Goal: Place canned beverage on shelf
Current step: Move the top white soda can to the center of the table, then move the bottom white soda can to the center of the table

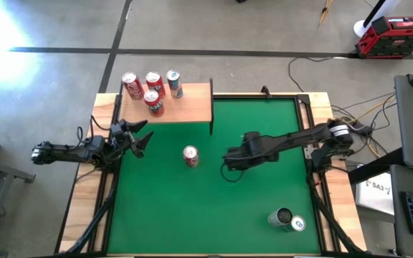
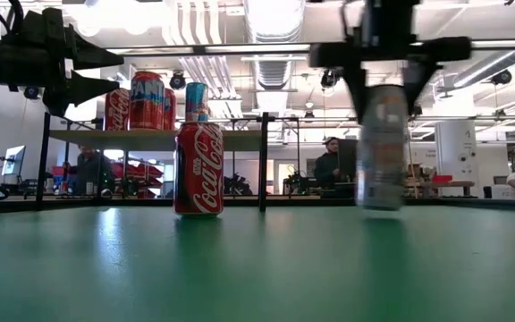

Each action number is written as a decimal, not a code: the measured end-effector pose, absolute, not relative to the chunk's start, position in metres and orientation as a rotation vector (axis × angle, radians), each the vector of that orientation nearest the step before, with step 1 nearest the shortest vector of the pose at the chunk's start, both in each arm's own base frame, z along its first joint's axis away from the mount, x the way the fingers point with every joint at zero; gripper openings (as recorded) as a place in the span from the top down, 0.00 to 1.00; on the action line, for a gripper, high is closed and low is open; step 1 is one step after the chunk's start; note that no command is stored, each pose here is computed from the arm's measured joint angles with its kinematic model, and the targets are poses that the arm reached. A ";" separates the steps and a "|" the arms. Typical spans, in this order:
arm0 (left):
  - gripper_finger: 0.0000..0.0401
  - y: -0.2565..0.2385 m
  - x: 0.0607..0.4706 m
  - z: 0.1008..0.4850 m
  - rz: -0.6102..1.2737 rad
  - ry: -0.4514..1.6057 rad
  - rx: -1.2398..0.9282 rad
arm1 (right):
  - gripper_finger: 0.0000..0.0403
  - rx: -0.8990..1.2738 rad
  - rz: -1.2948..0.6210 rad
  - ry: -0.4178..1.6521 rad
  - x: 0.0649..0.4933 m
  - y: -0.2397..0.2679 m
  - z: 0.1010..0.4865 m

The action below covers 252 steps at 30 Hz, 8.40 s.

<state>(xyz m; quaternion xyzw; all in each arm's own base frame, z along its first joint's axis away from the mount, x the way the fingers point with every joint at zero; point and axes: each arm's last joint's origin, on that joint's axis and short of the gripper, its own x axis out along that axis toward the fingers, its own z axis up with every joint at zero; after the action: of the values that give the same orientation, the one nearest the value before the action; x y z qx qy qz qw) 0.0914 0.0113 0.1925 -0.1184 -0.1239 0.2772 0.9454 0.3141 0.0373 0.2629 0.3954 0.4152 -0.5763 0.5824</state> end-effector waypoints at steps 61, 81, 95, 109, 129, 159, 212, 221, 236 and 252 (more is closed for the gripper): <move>0.25 0.011 0.091 0.193 0.565 -0.253 -0.241 | 0.09 0.623 -1.107 1.064 0.436 0.025 0.271; 0.25 0.011 0.091 0.193 0.565 -0.253 -0.241 | 0.07 0.935 -1.243 1.117 0.387 0.069 0.282; 0.25 0.011 0.092 0.192 0.565 -0.251 -0.241 | 0.07 1.215 -1.465 1.193 0.311 0.089 0.273; 0.25 0.011 0.092 0.192 0.565 -0.251 -0.241 | 0.07 1.305 -1.583 1.151 0.298 0.086 0.282; 0.25 0.011 0.092 0.193 0.565 -0.251 -0.241 | 0.07 1.342 -1.536 1.239 0.255 0.161 0.297; 0.25 0.011 0.092 0.192 0.565 -0.251 -0.241 | 0.07 1.263 -1.311 1.222 0.226 0.210 0.299; 0.25 0.011 0.092 0.192 0.565 -0.247 -0.239 | 0.07 1.292 -1.364 1.109 0.223 0.241 0.290; 0.25 0.011 0.092 0.192 0.565 -0.247 -0.239 | 0.07 1.255 -1.371 1.106 0.226 0.242 0.282; 0.25 0.011 0.092 0.192 0.566 -0.247 -0.239 | 0.18 1.162 -1.390 1.127 0.234 0.250 0.260; 0.25 0.011 0.092 0.192 0.566 -0.247 -0.239 | 0.40 1.206 -1.349 1.041 0.263 0.227 0.266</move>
<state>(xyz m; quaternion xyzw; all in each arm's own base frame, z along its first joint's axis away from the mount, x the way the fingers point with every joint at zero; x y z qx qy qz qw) 0.0917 0.0113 0.1922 -0.1174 -0.1212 0.2777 0.9457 0.2633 0.2268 0.2664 0.4994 0.4311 -0.5585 0.5028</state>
